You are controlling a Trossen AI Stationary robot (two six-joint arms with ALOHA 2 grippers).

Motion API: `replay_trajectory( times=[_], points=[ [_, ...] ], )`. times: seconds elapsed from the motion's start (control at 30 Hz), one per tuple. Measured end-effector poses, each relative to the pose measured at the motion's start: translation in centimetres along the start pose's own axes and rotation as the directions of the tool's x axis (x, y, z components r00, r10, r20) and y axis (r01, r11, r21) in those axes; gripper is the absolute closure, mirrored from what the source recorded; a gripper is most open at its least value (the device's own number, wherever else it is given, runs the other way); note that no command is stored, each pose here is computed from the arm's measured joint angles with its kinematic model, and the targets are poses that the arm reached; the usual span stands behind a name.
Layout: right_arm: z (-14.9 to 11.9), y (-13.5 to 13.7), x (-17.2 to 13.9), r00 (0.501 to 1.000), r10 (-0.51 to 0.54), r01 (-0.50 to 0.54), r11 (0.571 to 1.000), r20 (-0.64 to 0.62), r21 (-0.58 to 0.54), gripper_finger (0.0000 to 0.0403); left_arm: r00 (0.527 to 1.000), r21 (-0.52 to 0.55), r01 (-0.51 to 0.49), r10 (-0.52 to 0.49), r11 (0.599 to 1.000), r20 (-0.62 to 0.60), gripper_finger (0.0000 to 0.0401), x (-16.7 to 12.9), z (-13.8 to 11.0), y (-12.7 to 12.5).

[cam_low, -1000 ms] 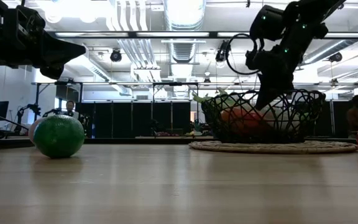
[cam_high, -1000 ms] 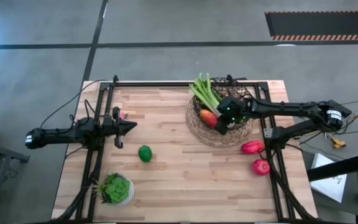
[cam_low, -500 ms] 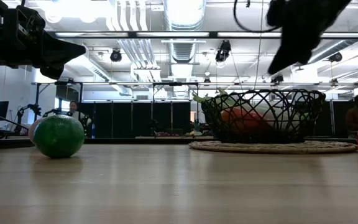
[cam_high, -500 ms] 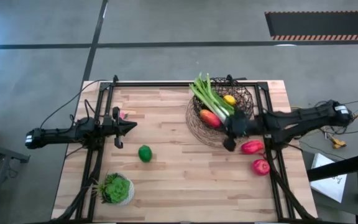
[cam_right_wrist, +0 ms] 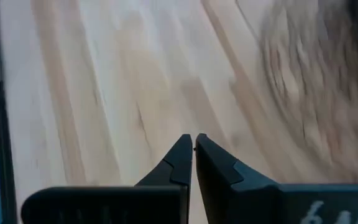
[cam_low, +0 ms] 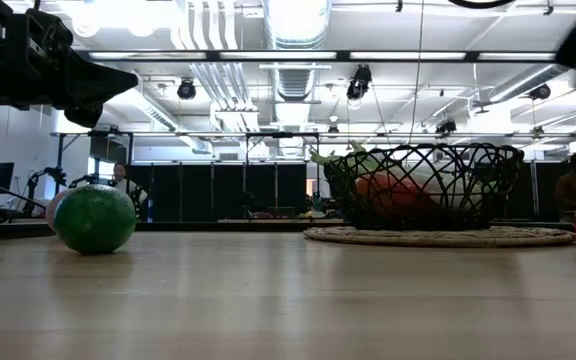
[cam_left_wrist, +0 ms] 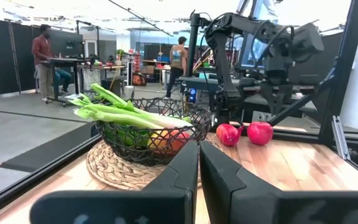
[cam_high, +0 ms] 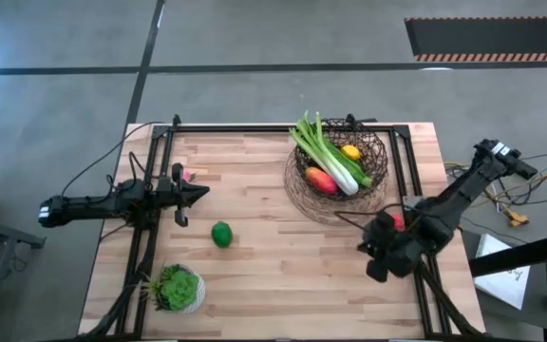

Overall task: Build produce basket
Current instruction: Put the red apple into the wire basket

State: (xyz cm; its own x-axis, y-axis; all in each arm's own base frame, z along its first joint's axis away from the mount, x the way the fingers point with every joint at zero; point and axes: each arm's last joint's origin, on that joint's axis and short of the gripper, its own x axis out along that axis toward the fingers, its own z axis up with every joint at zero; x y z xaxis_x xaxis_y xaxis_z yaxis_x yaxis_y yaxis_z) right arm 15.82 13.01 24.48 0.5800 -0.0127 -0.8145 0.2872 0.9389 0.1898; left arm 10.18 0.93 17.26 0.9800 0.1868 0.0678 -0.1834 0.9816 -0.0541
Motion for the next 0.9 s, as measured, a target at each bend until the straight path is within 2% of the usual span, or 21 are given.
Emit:
replay_trajectory(
  times=[0.13,0.27,0.4,0.57,0.8,0.9],
  points=[
    [-1.7,0.7,-1.4,0.981,-0.096,0.114,0.988,-0.167,0.103,0.0390,1.000,0.000,0.000,0.000,1.000,0.000,0.0401,0.0,0.0,0.0],
    [-3.0,1.1,-2.5,0.916,-0.193,0.269,0.946,-0.352,0.183,0.0390,1.000,0.000,0.000,0.000,1.000,0.000,0.0401,0.0,0.0,0.0],
    [-3.9,1.3,-2.8,0.858,-0.215,0.343,0.916,-0.466,0.209,0.0390,1.000,0.000,0.000,0.000,1.000,0.000,0.0401,0.0,0.0,0.0],
    [-4.2,0.5,-3.2,0.814,-0.231,0.422,0.865,-0.533,0.271,0.0371,1.000,0.000,0.000,0.000,1.000,0.000,0.0401,0.0,0.0,0.0],
    [-5.1,-0.5,-2.5,0.791,-0.260,0.478,0.827,-0.554,0.295,0.0292,1.000,0.000,0.000,0.000,1.000,0.000,0.0401,0.0,0.0,0.0],
    [-5.6,-0.8,-2.0,0.769,-0.264,0.498,0.819,-0.582,0.285,0.0270,1.000,0.000,0.000,0.000,1.000,0.000,0.0401,0.0,0.0,0.0]
  ],
)
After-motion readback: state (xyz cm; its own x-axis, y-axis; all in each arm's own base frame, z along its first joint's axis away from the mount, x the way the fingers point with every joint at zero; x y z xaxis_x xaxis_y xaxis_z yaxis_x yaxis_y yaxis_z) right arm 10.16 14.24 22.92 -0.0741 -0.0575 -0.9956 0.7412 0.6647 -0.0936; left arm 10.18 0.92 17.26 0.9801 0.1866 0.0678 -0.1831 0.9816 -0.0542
